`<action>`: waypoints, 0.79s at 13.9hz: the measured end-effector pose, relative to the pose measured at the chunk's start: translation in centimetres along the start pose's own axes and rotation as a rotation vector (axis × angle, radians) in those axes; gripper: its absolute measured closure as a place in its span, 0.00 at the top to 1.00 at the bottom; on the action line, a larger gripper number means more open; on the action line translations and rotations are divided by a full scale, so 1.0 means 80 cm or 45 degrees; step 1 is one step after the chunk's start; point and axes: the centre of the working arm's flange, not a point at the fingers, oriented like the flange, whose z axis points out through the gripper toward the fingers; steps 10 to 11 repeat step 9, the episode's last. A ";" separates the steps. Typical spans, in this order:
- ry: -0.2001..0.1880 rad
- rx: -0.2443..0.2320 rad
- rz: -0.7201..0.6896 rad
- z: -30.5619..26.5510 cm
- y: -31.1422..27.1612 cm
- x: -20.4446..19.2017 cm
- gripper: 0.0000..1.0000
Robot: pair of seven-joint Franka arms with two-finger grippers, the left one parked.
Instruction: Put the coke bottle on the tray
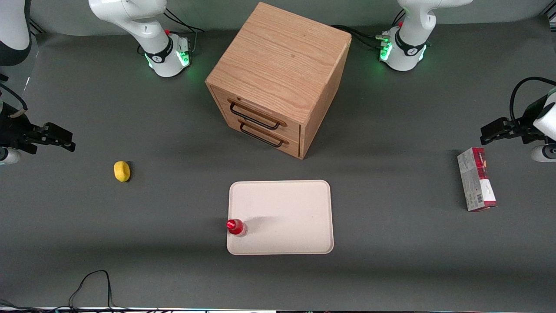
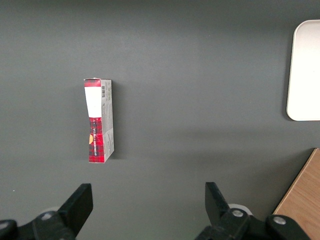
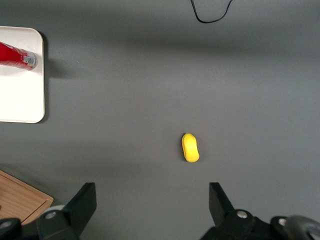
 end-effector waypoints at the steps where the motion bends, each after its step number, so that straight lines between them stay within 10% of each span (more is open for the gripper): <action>1: -0.008 0.001 0.000 0.001 0.000 -0.001 1.00; 11: -0.079 0.035 0.001 0.007 -0.004 -0.008 1.00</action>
